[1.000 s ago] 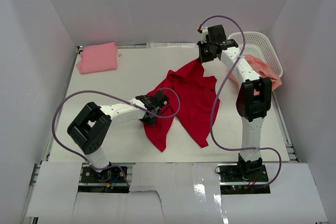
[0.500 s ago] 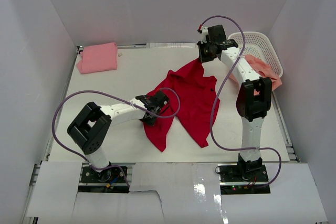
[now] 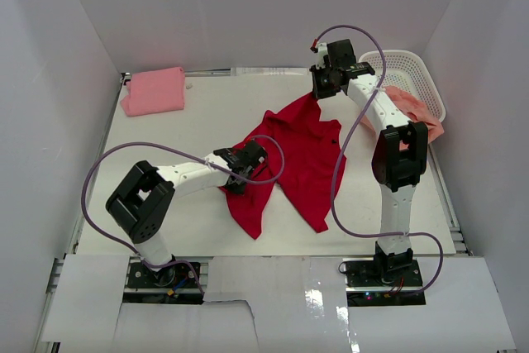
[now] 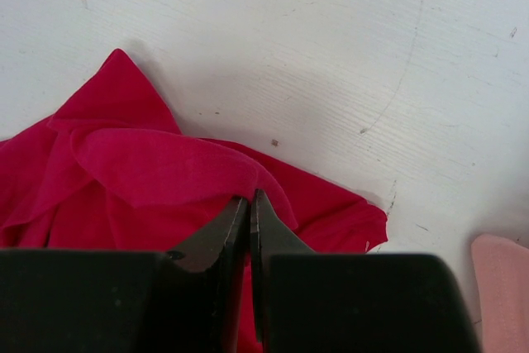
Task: Fold and stack the t-shirts
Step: Flatten out the tshirt
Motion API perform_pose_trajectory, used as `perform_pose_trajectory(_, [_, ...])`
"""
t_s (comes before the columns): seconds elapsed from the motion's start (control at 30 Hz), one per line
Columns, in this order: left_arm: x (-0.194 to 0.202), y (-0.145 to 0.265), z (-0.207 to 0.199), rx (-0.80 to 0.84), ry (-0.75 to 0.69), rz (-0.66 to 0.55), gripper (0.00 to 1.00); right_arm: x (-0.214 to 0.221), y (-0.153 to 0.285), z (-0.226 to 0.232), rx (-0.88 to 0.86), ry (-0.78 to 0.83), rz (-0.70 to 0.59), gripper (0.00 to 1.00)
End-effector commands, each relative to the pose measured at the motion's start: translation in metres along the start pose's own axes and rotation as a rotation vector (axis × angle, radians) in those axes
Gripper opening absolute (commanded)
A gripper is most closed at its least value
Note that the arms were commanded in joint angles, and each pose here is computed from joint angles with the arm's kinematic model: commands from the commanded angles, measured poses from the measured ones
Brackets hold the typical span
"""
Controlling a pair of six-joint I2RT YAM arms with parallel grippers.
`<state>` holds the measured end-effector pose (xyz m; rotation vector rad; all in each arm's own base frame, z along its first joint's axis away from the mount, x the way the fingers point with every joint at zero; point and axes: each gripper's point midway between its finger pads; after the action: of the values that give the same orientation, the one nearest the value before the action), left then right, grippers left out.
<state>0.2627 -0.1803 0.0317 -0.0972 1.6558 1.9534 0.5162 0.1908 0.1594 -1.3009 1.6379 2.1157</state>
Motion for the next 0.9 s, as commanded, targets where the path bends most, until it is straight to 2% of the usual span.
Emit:
perform_pose_trajectory(0.0, [-0.019, 0.005, -0.005, 0.011, 0.023, -0.053, 0.24, -0.007, 0.006, -0.003, 0.001, 0.001, -0.025, 0.08])
perform_pose_trajectory(0.1, [-0.017, 0.001, -0.008, 0.017, 0.018, -0.034, 0.15, -0.006, 0.006, -0.003, 0.002, 0.003, -0.023, 0.08])
perform_pose_trajectory(0.13, [-0.016, 0.000, -0.010, 0.026, 0.020, -0.027, 0.10, -0.007, 0.007, -0.003, 0.002, 0.003, -0.024, 0.08])
perform_pose_trajectory(0.17, [-0.014, -0.001, -0.010, 0.030, 0.022, -0.018, 0.00, -0.007, 0.007, -0.003, 0.002, 0.003, -0.024, 0.08])
perform_pose_trajectory(0.4, [-0.021, -0.001, 0.002, 0.074, 0.120, 0.004, 0.00, -0.010, 0.011, -0.009, 0.026, -0.014, -0.031, 0.08])
perform_pose_trajectory(0.53, [-0.047, 0.013, 0.035, 0.190, 0.348, -0.033, 0.00, -0.029, 0.032, -0.020, 0.069, -0.030, -0.066, 0.08])
perform_pose_trajectory(0.57, [-0.059, 0.020, 0.053, 0.236, 0.445, -0.072, 0.00, -0.039, 0.045, -0.021, 0.082, -0.024, -0.091, 0.08])
perform_pose_trajectory(0.67, [-0.085, 0.036, 0.086, 0.244, 0.562, -0.173, 0.00, -0.065, 0.083, -0.017, 0.097, -0.012, -0.169, 0.08])
perform_pose_trajectory(0.83, [-0.128, 0.073, 0.117, 0.207, 0.632, -0.340, 0.00, -0.075, 0.130, 0.007, 0.039, -0.054, -0.271, 0.08])
perform_pose_trajectory(0.87, [-0.137, 0.081, 0.119, 0.219, 0.636, -0.375, 0.00, -0.082, 0.151, 0.016, 0.021, -0.060, -0.316, 0.08])
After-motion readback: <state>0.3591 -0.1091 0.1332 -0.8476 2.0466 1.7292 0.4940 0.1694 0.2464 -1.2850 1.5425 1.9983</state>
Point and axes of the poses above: each gripper's point midway between its finger pads, its own y axis back along the fingers, its own z axis along the line the jaws close on, x = y × z, and after that the axes turned 8 degrees about y, right-handed
